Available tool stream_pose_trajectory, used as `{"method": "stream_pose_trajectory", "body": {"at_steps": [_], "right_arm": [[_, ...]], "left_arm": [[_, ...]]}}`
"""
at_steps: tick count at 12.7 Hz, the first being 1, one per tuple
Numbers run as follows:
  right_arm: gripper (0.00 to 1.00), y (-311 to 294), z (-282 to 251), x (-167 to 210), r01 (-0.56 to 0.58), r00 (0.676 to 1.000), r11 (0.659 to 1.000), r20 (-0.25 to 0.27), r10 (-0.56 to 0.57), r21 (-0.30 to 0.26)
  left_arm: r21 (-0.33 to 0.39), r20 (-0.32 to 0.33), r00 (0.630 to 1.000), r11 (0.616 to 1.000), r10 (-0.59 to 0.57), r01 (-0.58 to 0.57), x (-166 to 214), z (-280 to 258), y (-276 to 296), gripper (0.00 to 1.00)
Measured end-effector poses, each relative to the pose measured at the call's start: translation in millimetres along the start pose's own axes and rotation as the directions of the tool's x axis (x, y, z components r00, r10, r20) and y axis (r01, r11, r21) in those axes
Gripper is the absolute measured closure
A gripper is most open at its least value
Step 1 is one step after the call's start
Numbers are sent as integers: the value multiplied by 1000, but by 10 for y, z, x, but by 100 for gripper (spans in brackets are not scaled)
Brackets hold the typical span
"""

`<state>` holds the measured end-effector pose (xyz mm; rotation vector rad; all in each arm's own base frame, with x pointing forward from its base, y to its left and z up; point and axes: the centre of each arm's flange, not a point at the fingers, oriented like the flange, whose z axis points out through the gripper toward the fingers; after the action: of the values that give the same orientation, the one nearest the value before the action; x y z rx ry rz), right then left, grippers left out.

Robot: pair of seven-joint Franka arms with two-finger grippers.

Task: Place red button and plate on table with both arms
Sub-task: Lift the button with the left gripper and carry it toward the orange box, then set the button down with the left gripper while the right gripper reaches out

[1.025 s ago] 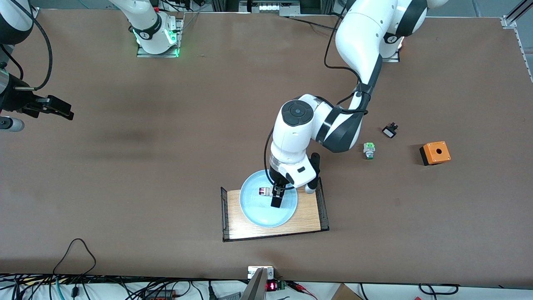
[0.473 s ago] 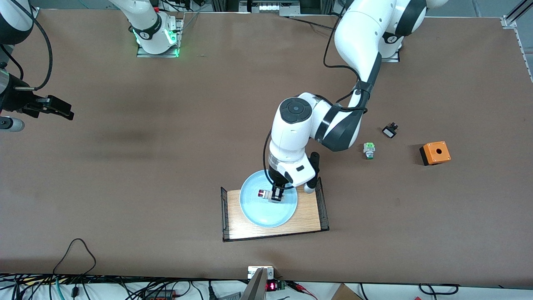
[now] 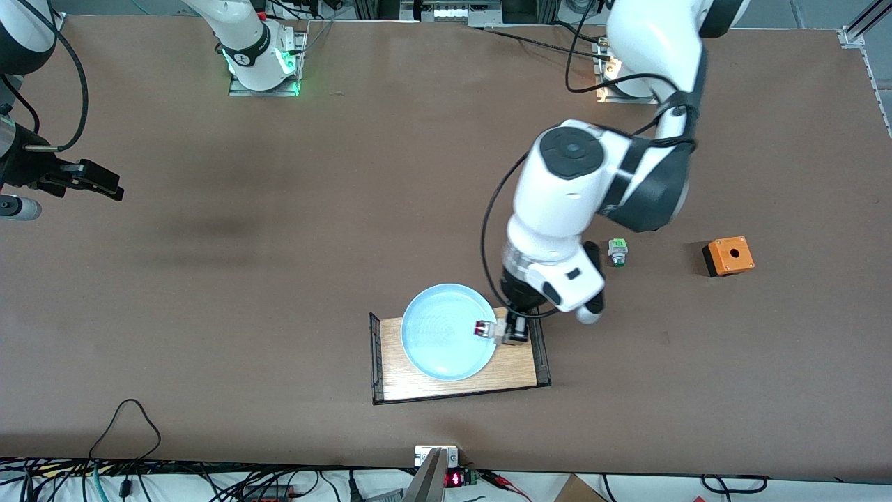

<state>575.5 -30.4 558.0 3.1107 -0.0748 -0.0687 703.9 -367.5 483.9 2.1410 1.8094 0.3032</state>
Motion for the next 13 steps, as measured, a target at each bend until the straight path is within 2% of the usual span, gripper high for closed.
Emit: {"method": "stream_pose_trajectory", "body": {"at_steps": [7,10,13], "right_arm": [[0,3,1,0,-1,1000,1000,0,1,0],[0,1,9,2,-2,1000,1000,2,2,0],[0,-3,36,13,-2,1000,1000,7,2,-1]], "left_arm": [[105,48,984,979,170,-175,1484,90,196,66],[174,84,948,933,305,-316,1989,445,56,66],[214,189,875,851,446,-480,2546,859,-187,66]]}}
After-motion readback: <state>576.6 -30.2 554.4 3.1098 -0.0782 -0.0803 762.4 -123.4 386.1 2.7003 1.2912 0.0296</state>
